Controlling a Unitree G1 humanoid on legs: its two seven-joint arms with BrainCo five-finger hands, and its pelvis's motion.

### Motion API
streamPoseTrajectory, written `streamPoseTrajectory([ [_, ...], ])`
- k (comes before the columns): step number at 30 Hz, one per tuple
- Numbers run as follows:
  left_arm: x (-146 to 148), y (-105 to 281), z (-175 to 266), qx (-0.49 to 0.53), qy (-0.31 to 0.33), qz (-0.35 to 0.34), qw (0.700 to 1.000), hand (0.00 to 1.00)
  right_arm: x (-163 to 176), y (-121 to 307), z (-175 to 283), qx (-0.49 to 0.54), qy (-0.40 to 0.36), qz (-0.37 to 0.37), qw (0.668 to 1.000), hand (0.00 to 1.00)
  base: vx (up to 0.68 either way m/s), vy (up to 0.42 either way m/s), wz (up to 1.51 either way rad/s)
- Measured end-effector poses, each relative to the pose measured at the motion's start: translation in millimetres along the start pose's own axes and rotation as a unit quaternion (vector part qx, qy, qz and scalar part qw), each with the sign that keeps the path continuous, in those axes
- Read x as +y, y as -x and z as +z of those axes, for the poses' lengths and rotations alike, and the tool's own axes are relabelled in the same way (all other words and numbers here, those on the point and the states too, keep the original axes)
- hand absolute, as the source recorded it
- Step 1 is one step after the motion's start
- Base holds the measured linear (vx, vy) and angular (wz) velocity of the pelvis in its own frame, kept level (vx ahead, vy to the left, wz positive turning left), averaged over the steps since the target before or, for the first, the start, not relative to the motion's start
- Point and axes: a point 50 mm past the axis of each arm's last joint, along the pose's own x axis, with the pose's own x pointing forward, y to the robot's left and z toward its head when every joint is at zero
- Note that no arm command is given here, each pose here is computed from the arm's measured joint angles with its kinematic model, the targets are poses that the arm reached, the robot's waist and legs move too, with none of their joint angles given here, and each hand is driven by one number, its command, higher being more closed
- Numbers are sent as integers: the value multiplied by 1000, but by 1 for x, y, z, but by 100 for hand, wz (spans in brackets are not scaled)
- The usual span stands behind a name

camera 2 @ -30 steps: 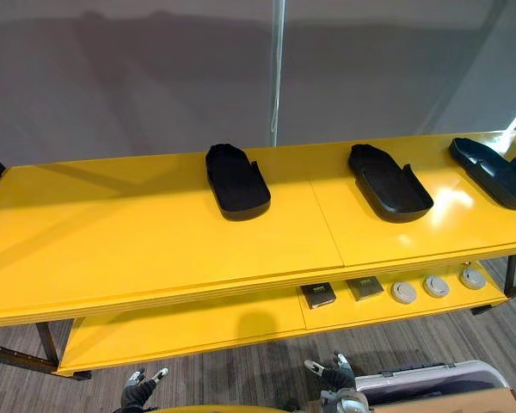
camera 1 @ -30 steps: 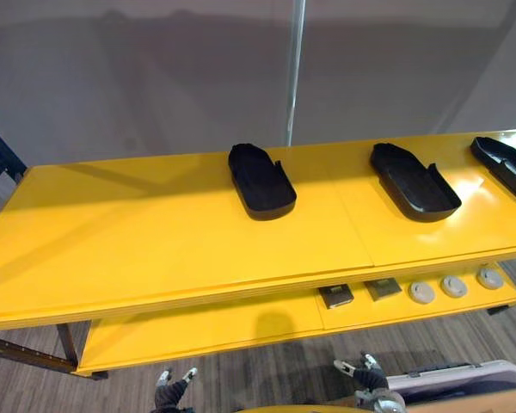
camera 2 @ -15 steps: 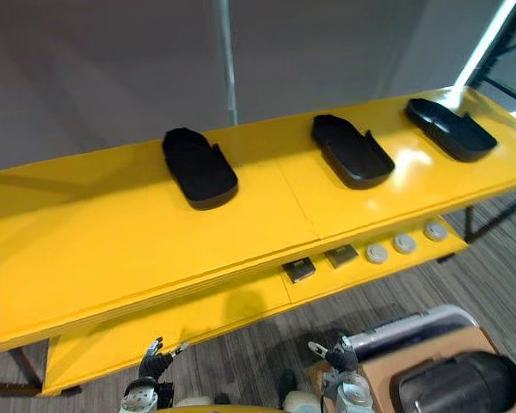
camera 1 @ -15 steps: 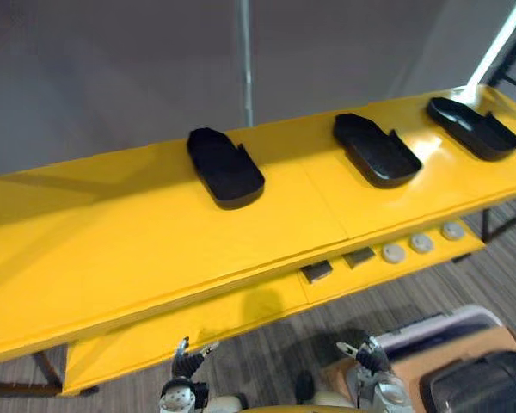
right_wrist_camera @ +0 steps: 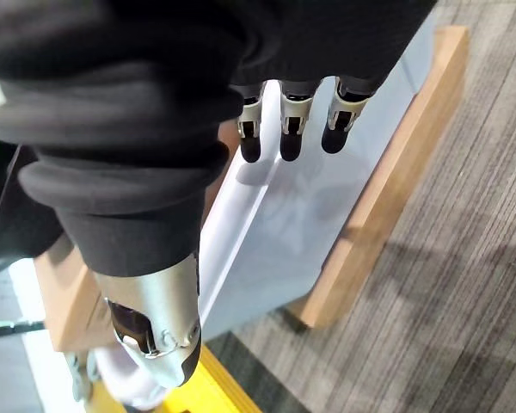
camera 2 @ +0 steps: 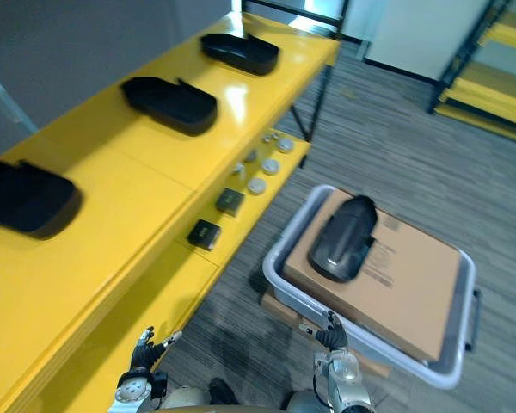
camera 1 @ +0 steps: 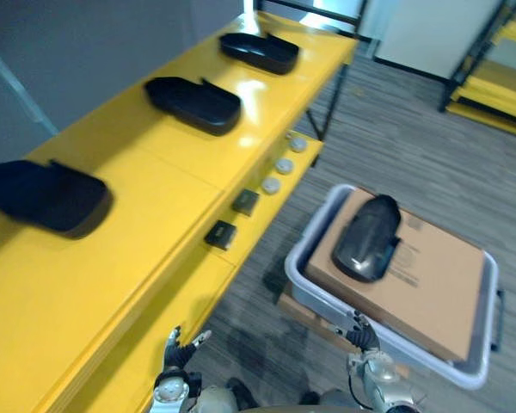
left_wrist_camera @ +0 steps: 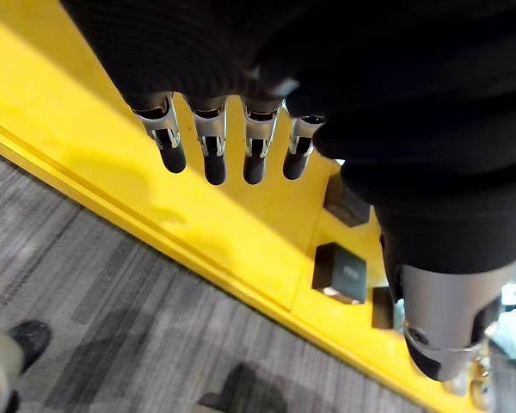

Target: Walk over and take plastic housings, then place them on the shelf

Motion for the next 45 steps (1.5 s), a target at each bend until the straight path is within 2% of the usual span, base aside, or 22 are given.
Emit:
streamPoseTrajectory([
  [5,-12,8,-21,45,7,-16,999,0,-15,3,-6,2,23,-10,1000,0,-60,-272,-82],
  [11,-22,9,-17,39,16,-26,999,0,-34,12,-27,33,19,-37,999,0,-16,-95,-70],
  [15,-25,10,-15,35,18,-31,999,0,-35,11,-25,31,7,-50,998,0,42,167,-79],
  [19,-16,4,-11,30,12,-23,999,0,-18,15,-32,41,-15,-36,998,0,125,185,-43],
  [27,-8,3,-14,36,5,-15,999,0,-26,17,-28,27,-43,-59,997,0,92,72,-2],
  [33,-12,6,-23,55,6,-20,998,0,-52,26,-29,12,-78,-130,988,0,9,-28,-8],
  [38,-10,7,-26,57,6,-18,998,0,-106,40,-10,-50,-129,-261,955,0,-56,16,-7],
  [41,-6,9,-30,64,9,-13,998,0,-136,52,26,-134,-139,-326,925,0,-110,14,-4],
  [45,-5,10,-32,66,12,-18,998,0,-152,67,76,-241,-108,-345,901,0,-117,1,-2],
])
